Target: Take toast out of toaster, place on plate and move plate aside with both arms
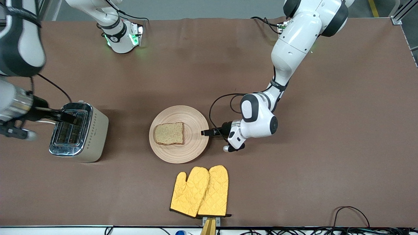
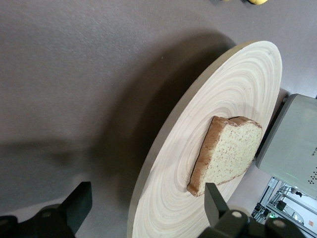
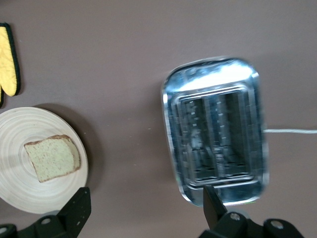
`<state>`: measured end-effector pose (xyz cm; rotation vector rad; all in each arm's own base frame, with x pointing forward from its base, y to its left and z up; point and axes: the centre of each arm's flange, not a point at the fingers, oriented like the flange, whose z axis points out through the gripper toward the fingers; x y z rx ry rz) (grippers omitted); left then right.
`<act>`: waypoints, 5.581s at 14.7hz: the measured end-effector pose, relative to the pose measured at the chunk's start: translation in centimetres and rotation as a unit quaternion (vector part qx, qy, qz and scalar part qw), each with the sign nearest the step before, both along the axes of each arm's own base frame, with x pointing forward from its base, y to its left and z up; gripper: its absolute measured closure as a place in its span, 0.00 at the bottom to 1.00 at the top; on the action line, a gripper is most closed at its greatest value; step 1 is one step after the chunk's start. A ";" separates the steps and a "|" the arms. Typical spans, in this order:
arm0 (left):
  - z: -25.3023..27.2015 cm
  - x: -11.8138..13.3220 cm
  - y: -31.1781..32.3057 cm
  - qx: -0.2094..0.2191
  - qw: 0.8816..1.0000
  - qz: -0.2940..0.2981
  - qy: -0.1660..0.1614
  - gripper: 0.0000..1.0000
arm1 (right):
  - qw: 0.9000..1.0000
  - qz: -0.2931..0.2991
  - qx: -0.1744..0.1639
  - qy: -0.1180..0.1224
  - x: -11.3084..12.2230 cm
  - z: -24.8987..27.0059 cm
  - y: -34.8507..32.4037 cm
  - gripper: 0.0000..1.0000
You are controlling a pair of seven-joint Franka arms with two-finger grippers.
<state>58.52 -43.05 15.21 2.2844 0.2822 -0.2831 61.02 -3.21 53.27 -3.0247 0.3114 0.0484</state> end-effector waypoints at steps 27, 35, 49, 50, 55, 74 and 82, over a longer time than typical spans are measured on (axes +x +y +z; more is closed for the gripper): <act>8.7 9.9 18.2 -0.072 0.983 -0.098 -0.136 0.88 | 0.995 0.090 -0.038 -0.006 -4.9 11.0 -0.6 0.00; 6.0 10.7 45.5 -0.069 0.979 -0.096 -0.167 0.88 | 0.994 0.099 -0.036 0.001 -5.0 10.8 0.2 0.00; -2.8 5.4 58.6 -0.103 0.981 -0.062 -0.149 0.88 | 0.994 0.103 -0.035 0.001 -5.0 10.9 0.6 0.00; -2.7 5.4 58.6 -0.103 0.981 -0.063 -0.150 0.83 | 0.994 0.103 -0.035 0.001 -5.0 10.9 0.6 0.00; 1.0 7.2 60.6 -0.028 0.981 -0.121 -0.148 0.33 | 0.994 0.103 -0.035 0.001 -5.0 10.9 0.5 0.00; 42.2 4.9 39.2 0.345 0.903 -0.207 -0.149 0.00 | 0.994 0.100 -0.035 0.002 -5.0 10.8 0.2 0.00; 42.8 -1.4 36.1 0.376 0.890 -0.206 -0.159 0.00 | 0.994 0.099 -0.035 0.002 -5.0 10.8 0.1 0.00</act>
